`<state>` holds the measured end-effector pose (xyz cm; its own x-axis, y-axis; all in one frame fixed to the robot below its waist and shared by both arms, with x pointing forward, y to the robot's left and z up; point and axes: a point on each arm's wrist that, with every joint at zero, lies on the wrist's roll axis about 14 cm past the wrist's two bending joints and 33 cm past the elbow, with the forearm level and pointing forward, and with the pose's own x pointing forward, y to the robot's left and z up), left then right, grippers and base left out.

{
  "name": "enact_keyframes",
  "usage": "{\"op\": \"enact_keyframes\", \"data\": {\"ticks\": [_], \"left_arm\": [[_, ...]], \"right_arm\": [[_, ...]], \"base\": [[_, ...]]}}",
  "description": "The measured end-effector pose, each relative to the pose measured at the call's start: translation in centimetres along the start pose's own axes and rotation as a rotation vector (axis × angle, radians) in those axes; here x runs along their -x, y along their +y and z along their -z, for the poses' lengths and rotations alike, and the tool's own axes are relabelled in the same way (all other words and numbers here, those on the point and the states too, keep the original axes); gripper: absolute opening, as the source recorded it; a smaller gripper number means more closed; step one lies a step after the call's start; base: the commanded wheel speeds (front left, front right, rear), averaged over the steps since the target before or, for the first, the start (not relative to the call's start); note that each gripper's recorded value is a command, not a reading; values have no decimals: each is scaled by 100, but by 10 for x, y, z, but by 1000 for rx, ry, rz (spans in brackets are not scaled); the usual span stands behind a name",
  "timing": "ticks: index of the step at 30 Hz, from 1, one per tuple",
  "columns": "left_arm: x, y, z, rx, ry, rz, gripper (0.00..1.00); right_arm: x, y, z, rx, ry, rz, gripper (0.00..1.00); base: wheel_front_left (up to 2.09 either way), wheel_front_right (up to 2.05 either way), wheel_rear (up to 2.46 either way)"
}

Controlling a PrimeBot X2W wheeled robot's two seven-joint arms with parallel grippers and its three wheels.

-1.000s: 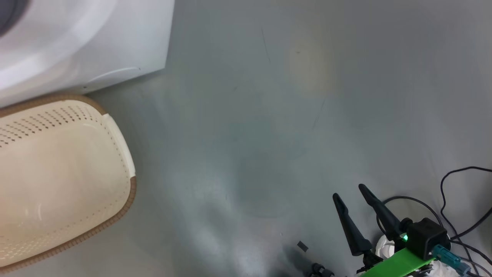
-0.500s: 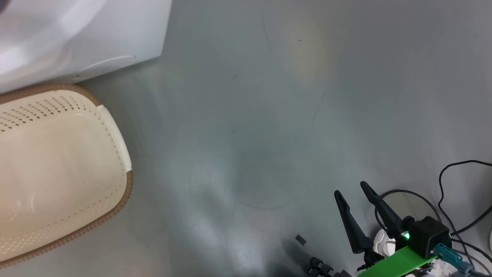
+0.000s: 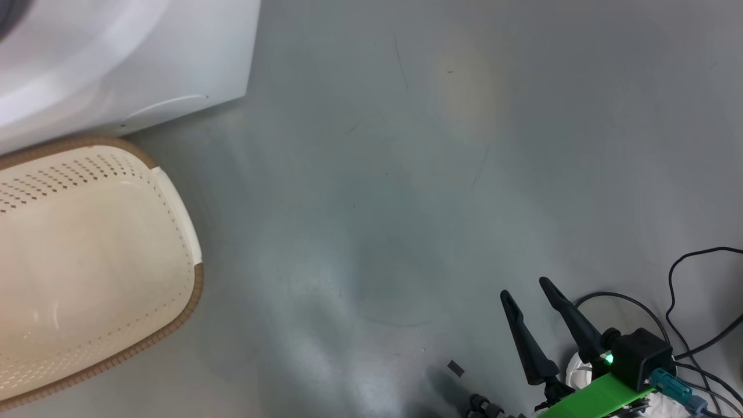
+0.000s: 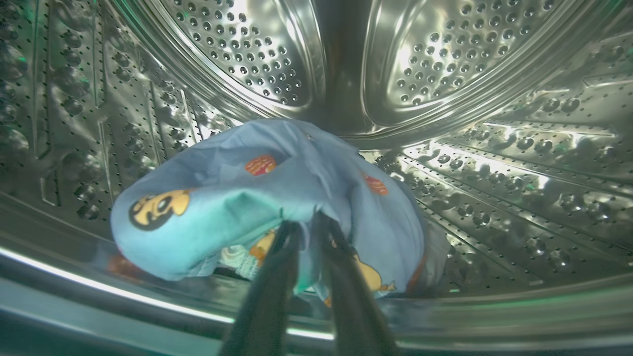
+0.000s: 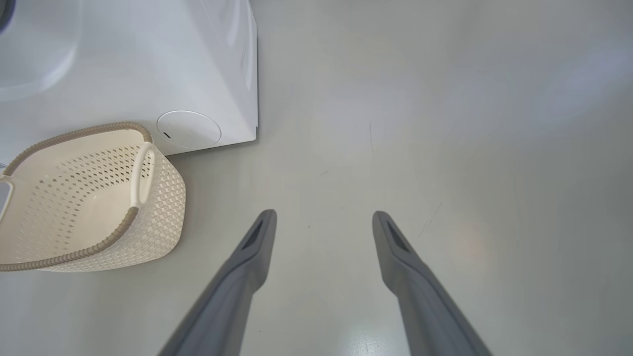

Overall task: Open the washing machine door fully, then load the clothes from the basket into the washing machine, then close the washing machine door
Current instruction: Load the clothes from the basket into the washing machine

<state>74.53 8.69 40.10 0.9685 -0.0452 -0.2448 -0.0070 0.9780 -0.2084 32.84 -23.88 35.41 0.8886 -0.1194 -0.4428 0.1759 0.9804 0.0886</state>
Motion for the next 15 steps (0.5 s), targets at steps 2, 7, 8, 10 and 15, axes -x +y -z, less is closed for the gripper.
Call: {"op": "enact_keyframes", "data": {"ticks": [2,7,8,10,15], "left_arm": [[1,-1,0,-2,15,1,100],[5,1,-2,-11,34,-16,100],[7,0,-3,-8,38,-18,100],[10,-1,-6,-1,39,-19,100],[18,2,-11,50,34,-40,100]], "right_arm": [[0,-1,-1,-1,-2,1,100],[-1,2,-3,-3,-12,-8,100],[-2,3,-4,-4,-16,-12,100],[-2,4,-6,-5,-22,-18,100],[-5,9,-9,-6,-35,-42,100]], "base": [[0,0,0],[0,0,0],[0,0,0],[0,0,0],[0,0,0]]}}
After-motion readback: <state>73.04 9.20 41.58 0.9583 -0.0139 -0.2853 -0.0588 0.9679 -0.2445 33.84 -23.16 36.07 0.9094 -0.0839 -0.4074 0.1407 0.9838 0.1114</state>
